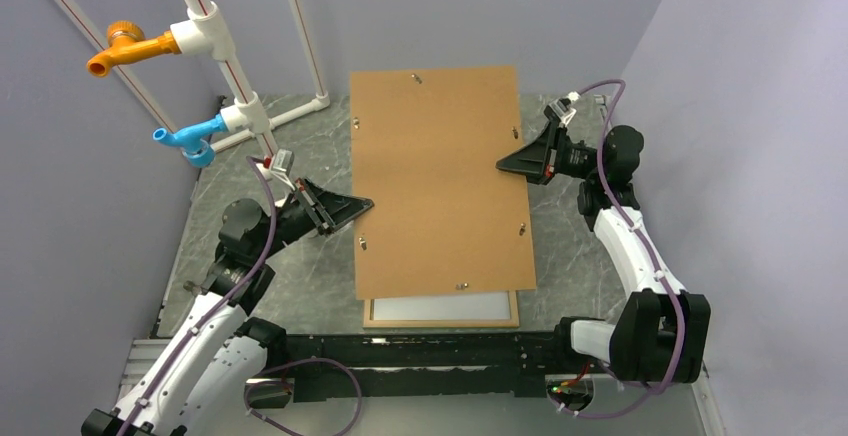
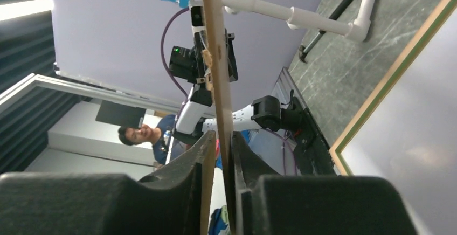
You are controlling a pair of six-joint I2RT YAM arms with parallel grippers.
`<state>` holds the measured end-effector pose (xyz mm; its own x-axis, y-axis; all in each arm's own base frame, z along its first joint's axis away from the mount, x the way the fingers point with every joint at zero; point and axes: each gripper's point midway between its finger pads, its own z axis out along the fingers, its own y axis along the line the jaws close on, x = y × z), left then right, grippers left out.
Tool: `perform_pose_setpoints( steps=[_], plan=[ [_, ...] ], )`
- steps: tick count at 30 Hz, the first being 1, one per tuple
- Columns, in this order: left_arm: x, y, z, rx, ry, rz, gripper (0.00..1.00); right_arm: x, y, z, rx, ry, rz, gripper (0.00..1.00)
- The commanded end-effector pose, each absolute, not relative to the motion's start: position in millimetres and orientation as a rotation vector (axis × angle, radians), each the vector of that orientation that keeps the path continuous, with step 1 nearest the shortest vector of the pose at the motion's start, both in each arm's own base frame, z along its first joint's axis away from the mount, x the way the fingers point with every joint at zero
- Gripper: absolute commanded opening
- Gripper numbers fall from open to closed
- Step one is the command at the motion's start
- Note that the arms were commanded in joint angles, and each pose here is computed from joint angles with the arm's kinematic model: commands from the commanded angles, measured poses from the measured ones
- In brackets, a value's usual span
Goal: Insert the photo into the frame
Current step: Place the photo frame item in the photo frame.
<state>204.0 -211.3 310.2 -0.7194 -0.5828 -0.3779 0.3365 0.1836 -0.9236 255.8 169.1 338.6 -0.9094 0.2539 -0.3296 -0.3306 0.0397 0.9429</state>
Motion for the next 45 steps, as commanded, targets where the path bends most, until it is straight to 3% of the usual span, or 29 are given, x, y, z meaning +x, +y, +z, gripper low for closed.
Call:
perform_pose_setpoints(
  steps=[1, 4, 6, 11, 13, 16, 21, 30, 45],
  plan=[
    [217, -207, 290, -0.259, 1.817, -1.52, 0.0, 241, 177, 354, -0.231, 1.924, 1.879, 0.14],
    [217, -207, 286, -0.267, 1.823, -1.524, 0.0, 242, 177, 353, -0.238, 1.939, 1.862, 0.0],
    [217, -207, 285, -0.268, 1.821, -1.525, 0.05, 242, 178, 353, -0.242, 1.94, 1.854, 0.0],
    [218, -204, 283, -0.265, 1.827, -1.506, 0.65, 247, 177, 349, -0.223, 1.945, 1.853, 0.0],
    [218, -203, 279, -0.264, 1.847, -1.492, 0.76, 249, 177, 346, -0.207, 1.953, 1.849, 0.0],
    [218, -200, 270, -0.265, 1.885, -1.46, 0.82, 253, 177, 340, -0.186, 1.965, 1.843, 0.0],
    [219, -185, 253, -0.274, 1.993, -1.278, 0.9, 256, 177, 331, -0.158, 2.003, 1.824, 0.0],
    [212, -145, 216, -0.192, 2.252, -0.842, 0.89, 265, 174, 312, -0.126, 2.08, 1.741, 0.0],
    [189, -154, 126, -0.135, 2.55, -0.802, 0.72, 281, 160, 255, 0.05, 2.265, 1.554, 0.0]
  ],
)
